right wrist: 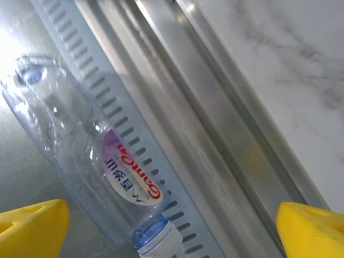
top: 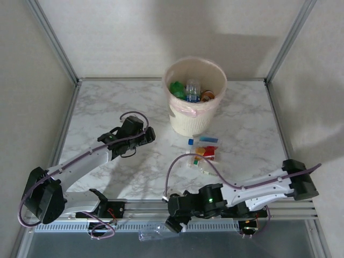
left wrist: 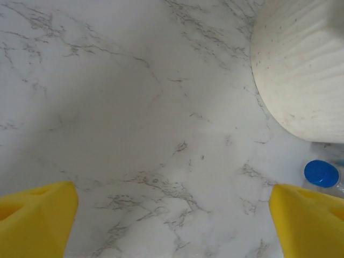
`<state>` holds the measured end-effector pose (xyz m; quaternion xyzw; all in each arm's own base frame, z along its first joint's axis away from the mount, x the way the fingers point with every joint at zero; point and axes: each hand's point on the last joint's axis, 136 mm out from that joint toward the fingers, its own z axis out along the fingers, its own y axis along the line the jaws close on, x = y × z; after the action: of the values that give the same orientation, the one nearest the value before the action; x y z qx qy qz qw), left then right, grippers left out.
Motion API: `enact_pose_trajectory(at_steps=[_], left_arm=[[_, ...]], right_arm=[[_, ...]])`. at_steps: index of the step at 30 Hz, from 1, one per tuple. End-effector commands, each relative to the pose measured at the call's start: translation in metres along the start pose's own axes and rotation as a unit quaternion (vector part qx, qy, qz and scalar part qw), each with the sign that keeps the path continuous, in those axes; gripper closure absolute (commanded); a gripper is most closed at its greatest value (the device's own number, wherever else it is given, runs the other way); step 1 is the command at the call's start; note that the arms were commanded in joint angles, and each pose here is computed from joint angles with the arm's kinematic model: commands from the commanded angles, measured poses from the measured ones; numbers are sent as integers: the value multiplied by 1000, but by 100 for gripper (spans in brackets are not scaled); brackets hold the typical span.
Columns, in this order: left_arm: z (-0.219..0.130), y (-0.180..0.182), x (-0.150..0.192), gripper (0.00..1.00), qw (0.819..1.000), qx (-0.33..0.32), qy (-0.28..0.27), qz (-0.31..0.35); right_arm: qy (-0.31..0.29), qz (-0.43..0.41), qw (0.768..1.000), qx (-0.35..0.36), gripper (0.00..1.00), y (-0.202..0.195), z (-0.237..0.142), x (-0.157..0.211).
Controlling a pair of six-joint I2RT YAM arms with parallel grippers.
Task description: Put the plastic bottles in the bin
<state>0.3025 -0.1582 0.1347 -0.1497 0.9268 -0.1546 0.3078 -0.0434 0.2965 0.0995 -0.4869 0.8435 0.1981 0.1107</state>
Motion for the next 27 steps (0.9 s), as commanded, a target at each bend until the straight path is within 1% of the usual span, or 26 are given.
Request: enact_pose_trajectory(at_steps=[1, 5, 8, 10, 11, 13, 15, 17, 19, 21, 24, 27], left_arm=[[1, -4, -7, 8, 999, 18, -2, -27], [-4, -2, -15, 8, 999, 23, -16, -45], [-5, -1, -17, 7, 998, 31, -22, -52], [-4, 1, -16, 7, 998, 30, -23, -54], [-3, 4, -16, 7, 998, 28, -23, -56], [-1, 7, -14, 7, 998, 27, -21, -59], [2, 11, -13, 7, 998, 25, -20, -63], [3, 12, -14, 7, 997, 25, -21, -65], [3, 12, -16, 7, 997, 31, -25, -66], [3, 11, -17, 7, 997, 35, -27, -67], [4, 12, -19, 8, 996, 39, -27, -72], [4, 22, -20, 7, 994, 35, -35, -94]], right_arm=[[31, -60, 998, -13, 1, 25, 8, 6], [78, -104, 991, 19, 1, 25, 27, 25], [101, -113, 987, 56, 1, 11, 42, 34], [103, -98, 986, 90, 1, -5, 50, 32], [99, -81, 987, 98, 1, -15, 51, 27], [68, -32, 989, 125, 1, -41, 46, 8], [25, 19, 988, 149, 1, -66, 32, -17], [-17, 44, 989, 143, 1, -72, 17, -39], [-49, 37, 992, 115, 1, -63, 8, -55], [-50, 38, 994, 95, 1, -61, 14, -59], [-46, 41, 991, 120, 1, -75, 25, -69], [-59, 45, 988, 137, 1, -92, 31, -95]])
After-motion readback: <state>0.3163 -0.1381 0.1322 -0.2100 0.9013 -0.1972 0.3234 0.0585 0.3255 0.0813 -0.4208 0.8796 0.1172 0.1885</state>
